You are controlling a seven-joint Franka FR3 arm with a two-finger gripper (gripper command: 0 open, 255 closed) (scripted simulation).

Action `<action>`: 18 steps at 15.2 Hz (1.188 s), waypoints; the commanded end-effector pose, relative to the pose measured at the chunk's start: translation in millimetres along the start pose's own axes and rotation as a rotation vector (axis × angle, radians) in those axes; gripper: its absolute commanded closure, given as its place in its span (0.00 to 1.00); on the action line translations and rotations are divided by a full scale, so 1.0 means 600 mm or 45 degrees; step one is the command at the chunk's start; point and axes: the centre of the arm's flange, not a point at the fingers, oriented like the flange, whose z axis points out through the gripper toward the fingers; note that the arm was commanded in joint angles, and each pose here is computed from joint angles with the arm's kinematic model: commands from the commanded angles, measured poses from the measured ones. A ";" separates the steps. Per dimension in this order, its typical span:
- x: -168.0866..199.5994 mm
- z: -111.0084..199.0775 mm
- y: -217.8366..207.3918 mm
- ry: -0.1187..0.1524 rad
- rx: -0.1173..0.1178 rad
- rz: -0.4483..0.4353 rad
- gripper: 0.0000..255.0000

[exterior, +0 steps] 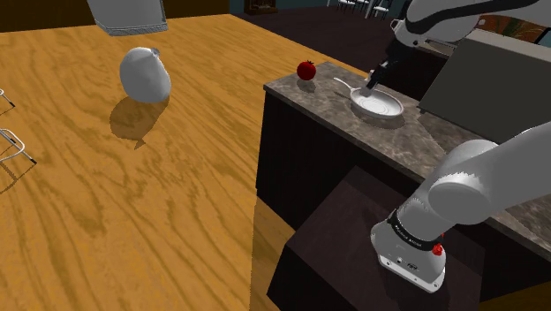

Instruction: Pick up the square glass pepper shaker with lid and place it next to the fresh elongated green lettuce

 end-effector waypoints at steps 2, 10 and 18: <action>0.005 -0.026 -0.001 0.000 0.000 0.000 1.00; 0.021 -0.095 -0.002 0.000 0.000 0.000 1.00; -0.035 -0.144 -0.011 0.000 0.000 0.000 1.00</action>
